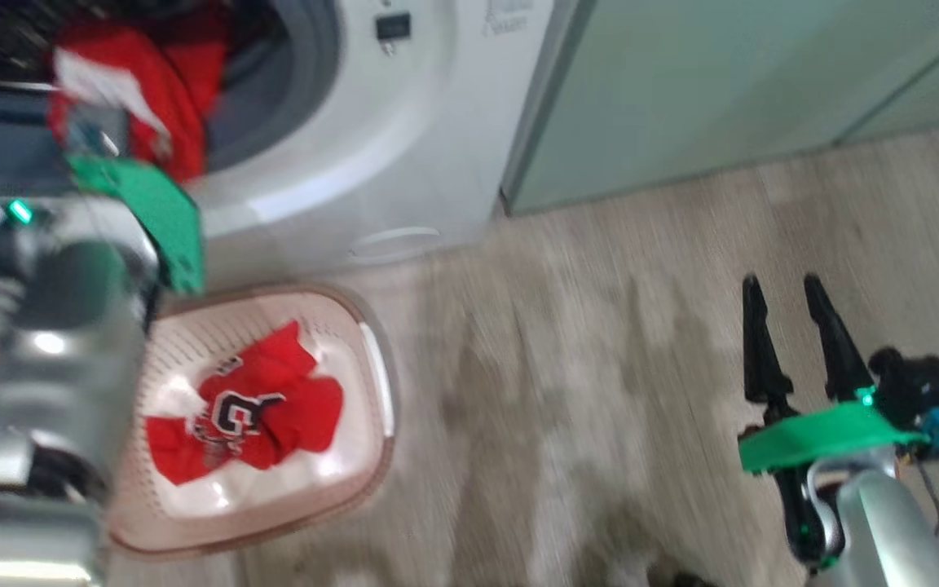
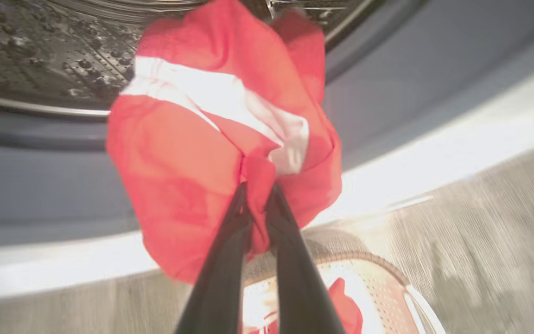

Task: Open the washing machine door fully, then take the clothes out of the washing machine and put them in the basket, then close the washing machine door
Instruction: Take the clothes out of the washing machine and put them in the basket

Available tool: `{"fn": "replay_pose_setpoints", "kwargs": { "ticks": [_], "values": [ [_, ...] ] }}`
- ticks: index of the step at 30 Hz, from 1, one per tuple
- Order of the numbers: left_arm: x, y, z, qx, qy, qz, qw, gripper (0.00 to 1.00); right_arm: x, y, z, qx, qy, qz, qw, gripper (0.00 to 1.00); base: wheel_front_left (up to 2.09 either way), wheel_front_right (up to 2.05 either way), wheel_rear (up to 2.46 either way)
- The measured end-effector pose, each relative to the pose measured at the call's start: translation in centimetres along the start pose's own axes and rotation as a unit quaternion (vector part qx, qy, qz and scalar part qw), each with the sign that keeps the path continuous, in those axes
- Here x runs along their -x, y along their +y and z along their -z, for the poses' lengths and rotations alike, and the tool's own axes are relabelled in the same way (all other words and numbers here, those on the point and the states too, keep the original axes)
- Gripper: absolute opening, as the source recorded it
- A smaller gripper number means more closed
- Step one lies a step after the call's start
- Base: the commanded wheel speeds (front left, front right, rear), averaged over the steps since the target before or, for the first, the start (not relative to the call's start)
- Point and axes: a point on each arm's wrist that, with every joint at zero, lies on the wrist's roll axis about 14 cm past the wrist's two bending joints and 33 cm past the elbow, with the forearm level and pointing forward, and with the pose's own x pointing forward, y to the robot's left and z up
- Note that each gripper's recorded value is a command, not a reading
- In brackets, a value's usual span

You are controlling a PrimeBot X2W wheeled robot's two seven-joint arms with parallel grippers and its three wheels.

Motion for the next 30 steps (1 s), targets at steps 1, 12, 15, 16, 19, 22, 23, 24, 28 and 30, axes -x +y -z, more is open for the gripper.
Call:
{"fn": "replay_pose_setpoints", "kwargs": {
  "ticks": [1, 12, 15, 16, 19, 22, 23, 24, 28, 30],
  "values": [
    [0.8, -0.3, 0.3, -0.002, -0.005, 0.002, 1.000, 0.00, 0.4, 0.2, -0.1, -0.001, -0.002, -0.002, 1.000, 1.00, 0.00, 0.00, 0.00],
    [8.9, -2.1, 7.6, 0.007, 0.010, 0.015, 1.000, 0.00, 1.9, 4.1, -1.5, -0.005, -0.024, -0.060, 0.998, 1.00, 0.00, 0.00, 0.00],
    [10.4, -1.5, 10.0, 0.020, 0.024, 0.005, 0.999, 0.00, 1.8, 5.4, -1.9, -0.005, -0.031, -0.078, 0.996, 1.00, 0.00, 0.00, 0.00],
    [10.8, -1.4, 10.8, 0.024, 0.030, 0.003, 0.999, 0.00, 1.8, 5.7, -2.0, -0.005, -0.032, -0.083, 0.996, 1.00, 0.00, 0.00, 0.00],
    [11.5, -1.9, 13.8, 0.041, 0.059, 0.007, 0.997, 0.00, 1.7, 6.1, -1.8, -0.005, -0.028, -0.089, 0.996, 1.00, 0.00, 0.00, 0.00],
    [12.0, -2.8, 17.2, 0.058, 0.108, 0.018, 0.992, 0.00, 1.5, 5.7, -1.2, -0.002, -0.020, -0.084, 0.996, 1.00, 0.00, 0.00, 0.00],
    [12.1, -3.1, 18.1, 0.060, 0.124, 0.022, 0.990, 0.00, 1.4, 5.5, -1.1, -0.001, -0.018, -0.082, 0.996, 1.00, 0.00, 0.00, 0.00],
    [12.1, -3.3, 18.8, 0.063, 0.134, 0.025, 0.989, 0.00, 1.4, 5.3, -0.9, -0.001, -0.015, -0.079, 0.997, 1.00, 0.00, 0.00, 0.00],
    [11.0, -3.3, 19.4, 0.074, 0.147, 0.026, 0.986, 0.00, 0.6, 4.5, -0.2, 0.002, -0.006, -0.069, 0.998, 1.00, 0.00, 0.00, 0.00],
    [10.0, -2.9, 19.0, 0.077, 0.145, 0.025, 0.986, 0.00, 0.1, 4.2, 0.1, 0.003, -0.002, -0.065, 0.998, 1.00, 0.00, 0.00, 0.00]
  ]
}}
